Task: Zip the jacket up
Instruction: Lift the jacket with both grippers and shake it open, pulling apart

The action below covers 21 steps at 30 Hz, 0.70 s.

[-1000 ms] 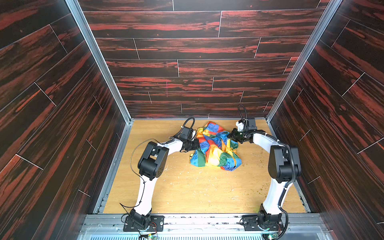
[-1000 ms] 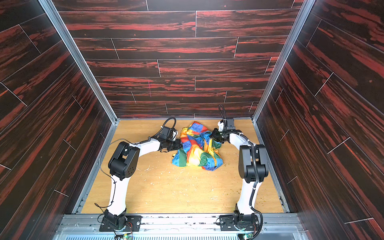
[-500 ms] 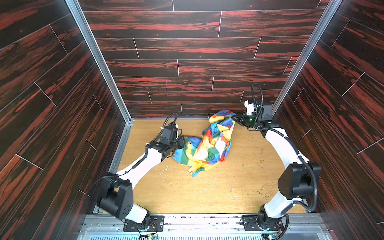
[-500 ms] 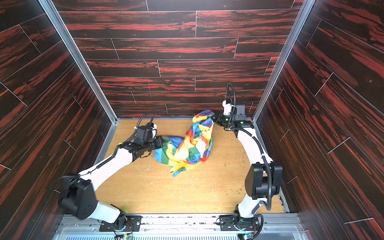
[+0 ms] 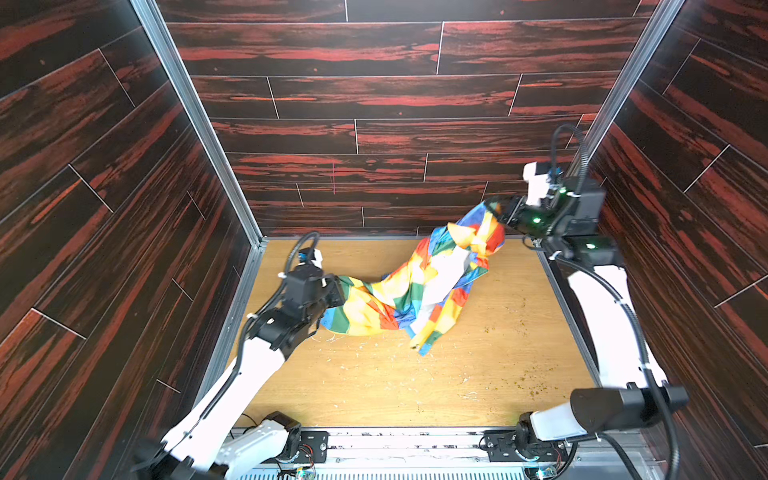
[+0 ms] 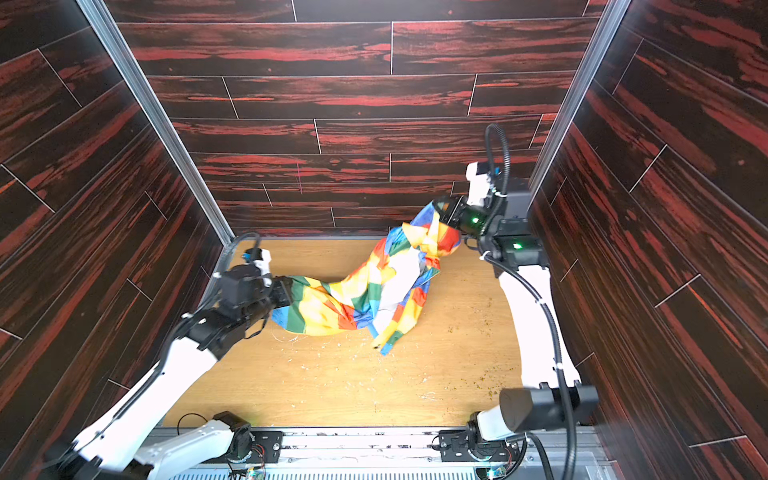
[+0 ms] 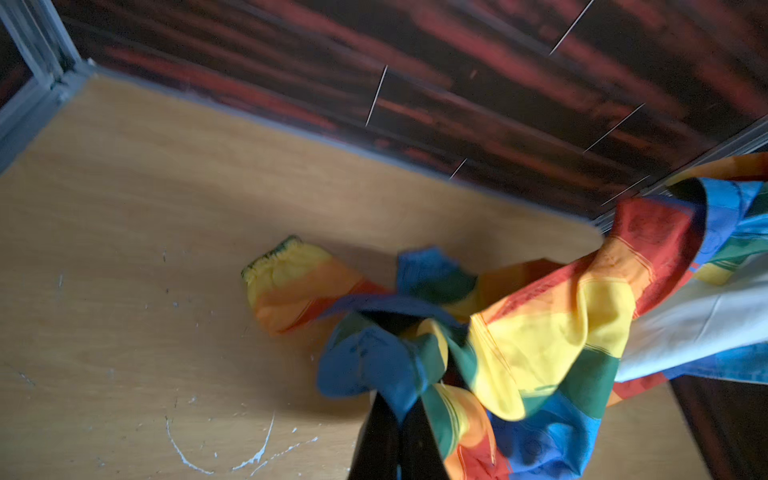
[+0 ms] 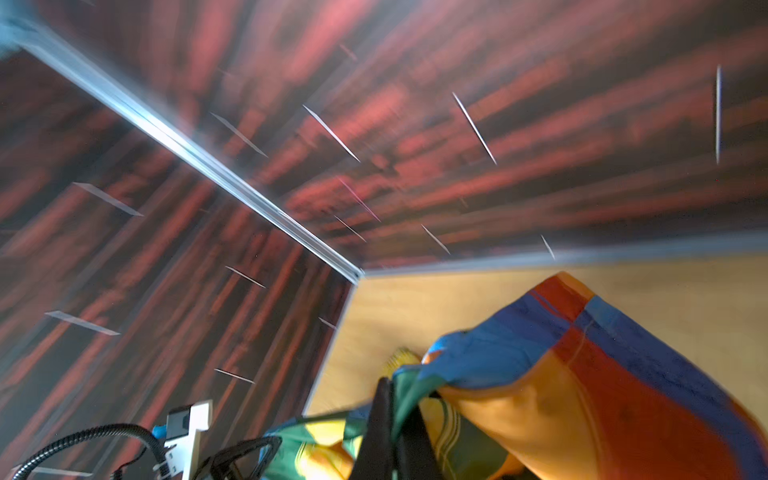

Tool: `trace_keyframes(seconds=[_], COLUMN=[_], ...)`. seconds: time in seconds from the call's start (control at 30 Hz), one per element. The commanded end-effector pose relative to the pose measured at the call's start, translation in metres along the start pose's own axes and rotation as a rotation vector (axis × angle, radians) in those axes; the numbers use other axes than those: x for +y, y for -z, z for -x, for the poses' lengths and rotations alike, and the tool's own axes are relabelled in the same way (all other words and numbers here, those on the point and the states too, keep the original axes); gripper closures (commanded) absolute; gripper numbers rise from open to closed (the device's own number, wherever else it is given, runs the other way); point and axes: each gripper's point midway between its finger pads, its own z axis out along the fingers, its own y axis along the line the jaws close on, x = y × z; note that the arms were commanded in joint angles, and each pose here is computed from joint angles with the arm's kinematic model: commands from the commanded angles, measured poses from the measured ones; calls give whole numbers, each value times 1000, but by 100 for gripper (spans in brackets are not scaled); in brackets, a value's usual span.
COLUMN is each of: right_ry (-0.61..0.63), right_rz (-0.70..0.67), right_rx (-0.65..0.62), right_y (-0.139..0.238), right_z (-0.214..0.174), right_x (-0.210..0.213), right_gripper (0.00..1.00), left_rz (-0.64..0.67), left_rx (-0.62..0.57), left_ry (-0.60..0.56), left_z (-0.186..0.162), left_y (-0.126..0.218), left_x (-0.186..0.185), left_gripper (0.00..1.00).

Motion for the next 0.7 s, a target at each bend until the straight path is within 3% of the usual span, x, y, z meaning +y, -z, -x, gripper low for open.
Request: trace_keyframes(seconds=[0.0,0.17,0.37,0.53,0.57,0.67], right_ry=[22,-35,-147,-210,-220,-220], right_rz=[43,8,-147,-360,-386,-439], right_rx=[-77,-54,112,234,259,294], right_y=[30,-2,-94,-157,-167,-184], right_z=[23,29,-3,-49,-58,-72], right_x=[36,13,-81,-182,-198,-227], right_gripper=[100,100,100,100,97,67], left_rz=[-39,-51,69,181,210,273], left_rx=[-3,78,110,160,171,173], left_ry=[65,202,326,470,503,569], left_z=[4,-21,-41,-69,-75,-87], left_y=[17,-4,-52,-101,-109,-122], left_x=[-6,-4,18,52,63,93], left_gripper=[100,100,100,100,100,100])
